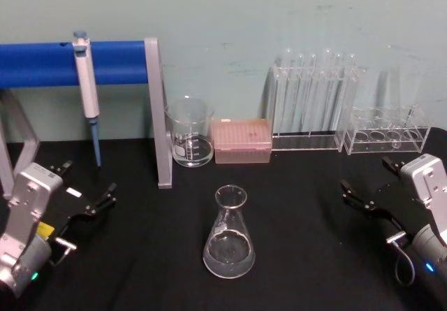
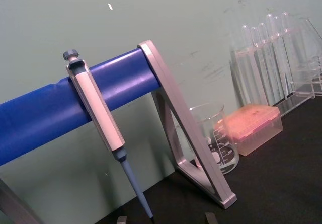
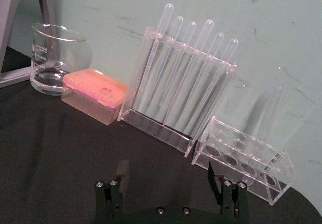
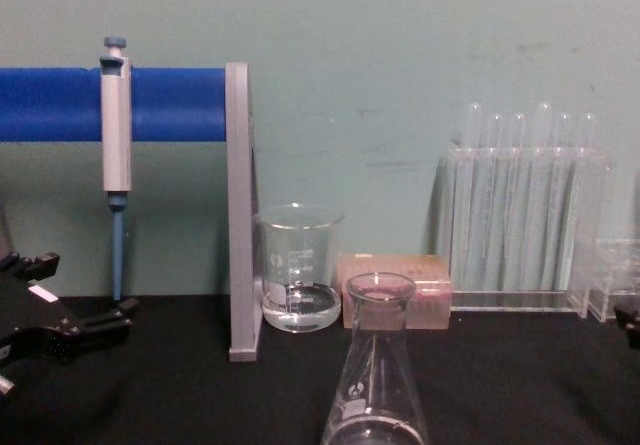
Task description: Grasp the erlenmeyer flask with one hand, shake it three times, then place it back.
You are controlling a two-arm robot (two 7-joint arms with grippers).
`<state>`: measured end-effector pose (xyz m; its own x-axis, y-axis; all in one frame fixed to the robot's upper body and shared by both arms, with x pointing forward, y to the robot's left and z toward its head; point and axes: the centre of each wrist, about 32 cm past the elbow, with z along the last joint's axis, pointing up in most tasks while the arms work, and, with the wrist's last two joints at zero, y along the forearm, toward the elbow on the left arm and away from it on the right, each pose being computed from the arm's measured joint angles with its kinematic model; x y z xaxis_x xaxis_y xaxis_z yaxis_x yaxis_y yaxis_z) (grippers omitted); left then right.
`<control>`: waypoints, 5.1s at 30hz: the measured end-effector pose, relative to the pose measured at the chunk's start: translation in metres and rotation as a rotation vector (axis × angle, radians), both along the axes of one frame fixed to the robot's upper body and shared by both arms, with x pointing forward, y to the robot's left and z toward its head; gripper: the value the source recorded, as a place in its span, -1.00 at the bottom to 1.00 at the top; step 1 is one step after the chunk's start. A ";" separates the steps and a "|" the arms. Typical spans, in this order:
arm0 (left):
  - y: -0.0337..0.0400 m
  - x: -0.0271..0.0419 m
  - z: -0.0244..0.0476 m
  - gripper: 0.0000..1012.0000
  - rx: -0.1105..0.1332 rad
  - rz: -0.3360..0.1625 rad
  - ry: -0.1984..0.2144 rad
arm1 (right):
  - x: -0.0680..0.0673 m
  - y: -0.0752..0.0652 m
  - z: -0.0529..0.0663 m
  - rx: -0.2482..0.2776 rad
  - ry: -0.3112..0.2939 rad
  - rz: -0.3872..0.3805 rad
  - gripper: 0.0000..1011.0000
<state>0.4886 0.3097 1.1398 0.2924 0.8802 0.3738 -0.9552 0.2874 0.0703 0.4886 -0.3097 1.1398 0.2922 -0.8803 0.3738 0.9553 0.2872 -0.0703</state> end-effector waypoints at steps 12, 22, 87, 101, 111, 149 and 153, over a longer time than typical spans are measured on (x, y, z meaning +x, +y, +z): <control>0.0000 0.0000 0.0000 0.98 0.000 0.000 0.000 | 0.000 0.000 0.000 0.000 0.000 0.000 0.98; 0.0000 0.0000 0.0000 0.98 0.000 0.000 0.000 | 0.000 0.000 0.000 0.000 0.000 0.000 0.98; 0.0000 0.0000 0.0000 0.98 0.000 0.000 0.000 | -0.010 0.012 0.025 0.214 0.137 0.495 0.98; 0.0000 0.0000 0.0000 0.98 0.000 0.000 0.000 | 0.007 0.029 0.020 0.224 0.155 0.593 0.98; 0.0000 0.0000 0.0000 0.98 0.000 0.000 0.000 | 0.017 0.040 0.019 0.223 0.167 0.651 0.98; 0.0000 0.0000 0.0000 0.98 0.000 0.000 0.000 | 0.050 0.079 0.012 0.247 0.201 0.751 0.98; 0.0000 0.0000 0.0000 0.98 0.000 0.000 0.000 | 0.052 0.082 0.011 0.245 0.205 0.752 0.98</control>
